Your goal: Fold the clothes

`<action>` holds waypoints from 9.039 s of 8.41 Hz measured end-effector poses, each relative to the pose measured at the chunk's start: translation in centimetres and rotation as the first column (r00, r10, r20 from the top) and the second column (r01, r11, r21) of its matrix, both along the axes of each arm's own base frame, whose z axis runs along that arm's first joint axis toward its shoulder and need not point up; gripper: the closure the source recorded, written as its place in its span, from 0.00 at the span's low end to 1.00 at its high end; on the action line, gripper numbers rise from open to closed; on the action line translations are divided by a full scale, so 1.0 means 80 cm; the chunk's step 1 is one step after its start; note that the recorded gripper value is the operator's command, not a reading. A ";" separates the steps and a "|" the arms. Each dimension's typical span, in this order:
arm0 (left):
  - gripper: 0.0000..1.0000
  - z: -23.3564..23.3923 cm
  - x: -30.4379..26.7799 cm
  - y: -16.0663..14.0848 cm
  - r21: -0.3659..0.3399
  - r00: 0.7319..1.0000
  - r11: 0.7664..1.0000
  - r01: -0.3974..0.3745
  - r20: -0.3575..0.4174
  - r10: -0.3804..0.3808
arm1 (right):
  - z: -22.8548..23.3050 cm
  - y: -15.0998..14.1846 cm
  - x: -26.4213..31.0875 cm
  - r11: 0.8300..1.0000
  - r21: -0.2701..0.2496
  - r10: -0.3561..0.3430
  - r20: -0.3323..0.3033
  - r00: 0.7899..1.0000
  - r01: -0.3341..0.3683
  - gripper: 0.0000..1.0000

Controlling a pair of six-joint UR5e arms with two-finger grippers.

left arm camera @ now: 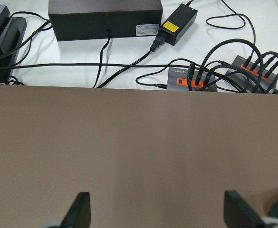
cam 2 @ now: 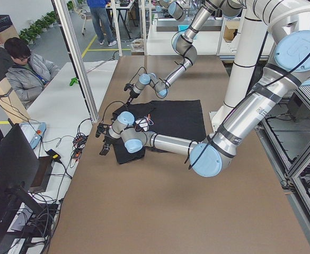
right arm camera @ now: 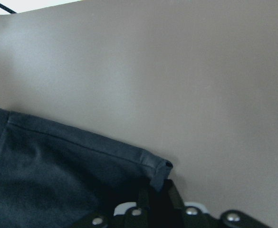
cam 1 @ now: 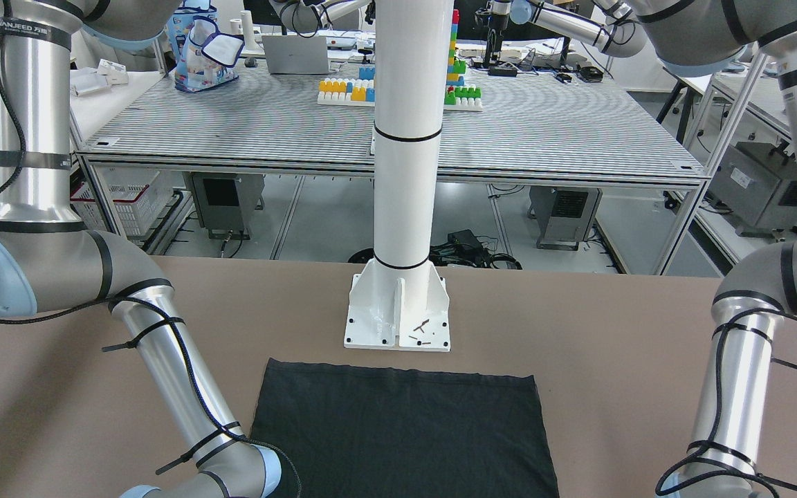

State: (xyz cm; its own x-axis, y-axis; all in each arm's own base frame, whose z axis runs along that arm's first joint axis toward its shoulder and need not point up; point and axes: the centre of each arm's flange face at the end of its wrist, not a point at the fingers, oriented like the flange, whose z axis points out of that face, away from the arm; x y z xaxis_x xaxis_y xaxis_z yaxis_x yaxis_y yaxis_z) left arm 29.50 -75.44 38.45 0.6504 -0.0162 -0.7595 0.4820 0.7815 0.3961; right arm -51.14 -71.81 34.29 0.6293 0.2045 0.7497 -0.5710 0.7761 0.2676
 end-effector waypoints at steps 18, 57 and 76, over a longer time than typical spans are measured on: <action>0.00 0.022 0.049 0.038 0.046 0.991 0.992 -0.120 -0.058 0.123 | -0.072 -0.043 0.069 0.993 0.116 -0.024 -0.017 1.000 0.026 0.06; 1.00 -0.217 0.294 0.096 -0.136 0.991 0.991 0.013 -0.128 -0.030 | -0.080 -0.029 0.073 0.991 0.132 -0.030 -0.006 1.000 0.031 0.06; 0.00 -0.085 0.227 0.008 0.023 0.994 0.999 -0.047 -0.096 0.049 | -0.058 -0.020 0.081 0.991 0.128 -0.028 -0.012 1.000 0.030 0.06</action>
